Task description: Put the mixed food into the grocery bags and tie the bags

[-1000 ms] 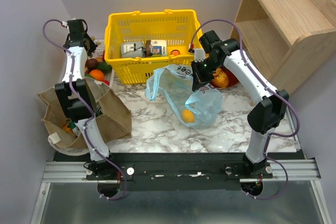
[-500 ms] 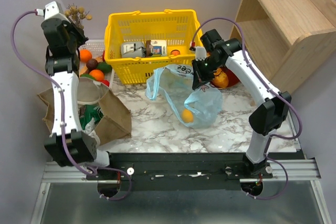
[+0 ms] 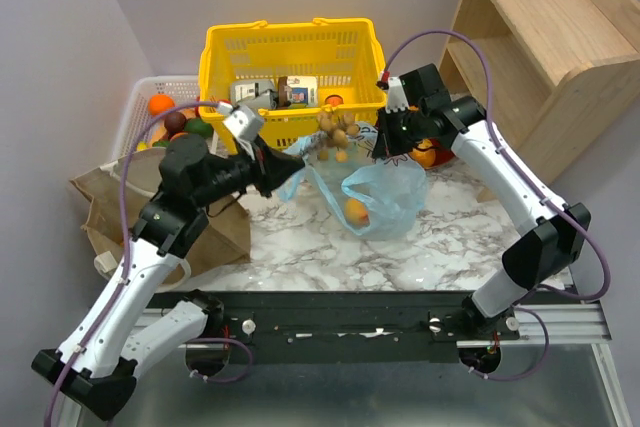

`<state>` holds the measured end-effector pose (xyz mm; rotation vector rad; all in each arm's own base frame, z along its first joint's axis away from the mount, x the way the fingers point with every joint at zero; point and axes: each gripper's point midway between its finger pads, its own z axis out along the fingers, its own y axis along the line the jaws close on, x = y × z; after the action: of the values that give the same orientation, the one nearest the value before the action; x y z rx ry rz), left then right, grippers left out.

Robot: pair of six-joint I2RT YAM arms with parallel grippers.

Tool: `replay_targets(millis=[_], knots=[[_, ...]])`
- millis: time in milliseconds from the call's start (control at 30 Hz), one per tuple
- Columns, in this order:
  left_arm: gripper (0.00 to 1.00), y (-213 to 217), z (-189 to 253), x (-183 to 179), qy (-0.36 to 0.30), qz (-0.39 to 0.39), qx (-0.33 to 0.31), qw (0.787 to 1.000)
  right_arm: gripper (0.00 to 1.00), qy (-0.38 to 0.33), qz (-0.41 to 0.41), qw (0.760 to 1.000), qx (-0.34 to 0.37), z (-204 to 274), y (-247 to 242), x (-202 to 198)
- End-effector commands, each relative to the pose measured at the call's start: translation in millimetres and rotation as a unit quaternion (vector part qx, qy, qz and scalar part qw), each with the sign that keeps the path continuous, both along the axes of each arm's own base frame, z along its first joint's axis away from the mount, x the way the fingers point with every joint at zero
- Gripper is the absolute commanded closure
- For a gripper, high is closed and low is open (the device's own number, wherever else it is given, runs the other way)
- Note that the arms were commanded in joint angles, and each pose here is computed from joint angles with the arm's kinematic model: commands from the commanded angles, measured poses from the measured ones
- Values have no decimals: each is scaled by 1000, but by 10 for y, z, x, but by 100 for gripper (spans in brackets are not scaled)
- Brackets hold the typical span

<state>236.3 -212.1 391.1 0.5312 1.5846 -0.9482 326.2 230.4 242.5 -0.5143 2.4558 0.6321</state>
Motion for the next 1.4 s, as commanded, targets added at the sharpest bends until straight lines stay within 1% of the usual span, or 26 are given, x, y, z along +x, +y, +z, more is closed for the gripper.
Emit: replay_targets(millis=[0,133,233,267,333,400,467,500,567,633,667,733,867,933,967,1000,1100,1167,1200,1267,1367], knots=[[100,-220,-689,-458,53,-81,42,994,99,-74,-46,996,-22,-31,-140,281],[100,-294,-1050,-649,90,-109,74,987,99,-87,-44,995,-17,13,-190,189],[100,-284,-1281,-557,110,-76,92,987,99,-79,-36,996,-6,-23,-177,91],[100,-257,-1327,-482,113,-52,95,988,99,-85,-28,996,10,33,-139,60],[100,-248,-1375,-380,110,-28,93,989,99,-84,-27,996,17,13,-132,24],[100,-258,-1328,-271,97,-8,80,992,99,-85,-27,996,18,14,-142,4],[100,-336,-1268,-270,85,-27,70,994,99,-80,-27,996,14,-44,-160,-24],[100,-404,-1145,-291,68,-46,51,995,99,-81,-28,996,12,-58,-175,-35],[100,-452,-998,-295,51,-56,27,997,99,-78,-32,996,4,-113,-209,-50],[100,-464,-803,-282,22,-55,2,998,99,-81,-36,996,-1,-128,-236,-48],[100,-455,-796,-268,21,-51,2,998,99,-81,-39,996,-6,-142,-257,-47],[100,-442,-683,-193,-5,-36,-7,999,99,-82,-42,996,-8,-146,-276,-49],[100,-464,-746,-96,-2,-27,12,1000,99,-82,-41,996,-11,-150,-287,-63],[100,-499,-742,-78,-3,-30,4,1000,99,-81,-41,996,-13,-168,-295,-72],[100,-549,-704,-141,-2,-52,-7,999,99,-82,-42,996,-15,-176,-299,-62],[100,-584,-585,-167,-17,-65,-24,997,99,-81,-43,996,-17,-194,-304,-58],[100,-640,-424,-200,-27,-82,-56,995,99,-77,-44,996,-21,-232,-318,-74],[100,-659,-492,-139,-23,-75,-50,996,99,-75,-44,996,-20,-242,-320,-79],[100,-632,-586,-48,-15,-52,-33,998,99,-76,-43,996,-18,-227,-316,-91],[100,-644,-811,64,9,-36,-5,999,99,-77,-44,996,-19,-225,-327,-100],[100,-642,-1066,99,26,-31,18,999,99,-84,-52,995,-25,-204,-373,-102]])
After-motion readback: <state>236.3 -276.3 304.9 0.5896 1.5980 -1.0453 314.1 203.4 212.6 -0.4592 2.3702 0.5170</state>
